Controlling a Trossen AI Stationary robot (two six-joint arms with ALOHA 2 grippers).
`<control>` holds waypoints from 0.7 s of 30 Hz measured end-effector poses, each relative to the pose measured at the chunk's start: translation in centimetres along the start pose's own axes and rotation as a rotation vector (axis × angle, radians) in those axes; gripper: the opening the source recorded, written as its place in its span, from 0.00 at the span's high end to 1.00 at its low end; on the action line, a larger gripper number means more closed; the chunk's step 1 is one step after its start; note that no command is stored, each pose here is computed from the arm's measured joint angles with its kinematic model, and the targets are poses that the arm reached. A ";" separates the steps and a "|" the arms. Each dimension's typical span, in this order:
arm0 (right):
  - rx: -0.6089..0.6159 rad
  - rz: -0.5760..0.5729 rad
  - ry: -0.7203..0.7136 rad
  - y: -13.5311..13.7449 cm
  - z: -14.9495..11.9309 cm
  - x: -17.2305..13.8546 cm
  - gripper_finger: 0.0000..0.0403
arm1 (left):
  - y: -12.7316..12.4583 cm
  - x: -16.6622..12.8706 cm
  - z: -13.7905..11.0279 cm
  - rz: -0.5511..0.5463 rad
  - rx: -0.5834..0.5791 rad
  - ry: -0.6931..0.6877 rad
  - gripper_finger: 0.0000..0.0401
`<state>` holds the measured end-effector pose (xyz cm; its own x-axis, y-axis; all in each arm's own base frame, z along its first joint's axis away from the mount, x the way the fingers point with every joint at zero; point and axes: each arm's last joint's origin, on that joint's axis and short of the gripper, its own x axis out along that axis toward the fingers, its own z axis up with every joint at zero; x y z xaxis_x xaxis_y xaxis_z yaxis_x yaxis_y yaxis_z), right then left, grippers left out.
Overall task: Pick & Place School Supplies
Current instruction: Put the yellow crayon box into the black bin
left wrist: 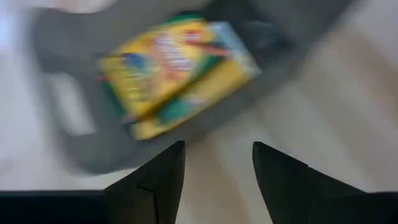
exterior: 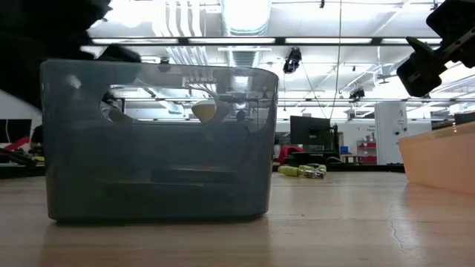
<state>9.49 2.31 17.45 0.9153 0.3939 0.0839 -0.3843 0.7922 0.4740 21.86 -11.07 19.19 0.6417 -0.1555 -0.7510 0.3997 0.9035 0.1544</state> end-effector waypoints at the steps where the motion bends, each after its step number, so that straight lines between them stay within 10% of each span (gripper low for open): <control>1: 0.000 0.000 0.000 0.0 0.0 0.0 0.35 | -0.2 0.2 -0.2 -0.057 0.006 -0.010 0.52; 11: 0.000 0.001 0.000 0.0 0.0 0.0 0.34 | -2.2 -0.7 -1.7 -0.803 -0.001 0.061 0.52; 21: 0.000 0.001 -0.001 0.0 0.0 0.0 0.35 | -2.9 -1.1 -3.3 -0.919 0.079 0.160 0.52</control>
<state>9.48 2.31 17.46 0.9151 0.3942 0.0850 -0.3852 0.7920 0.4737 17.82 -12.19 17.43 -0.0433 -0.7332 -0.6786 0.7527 0.4227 -0.5047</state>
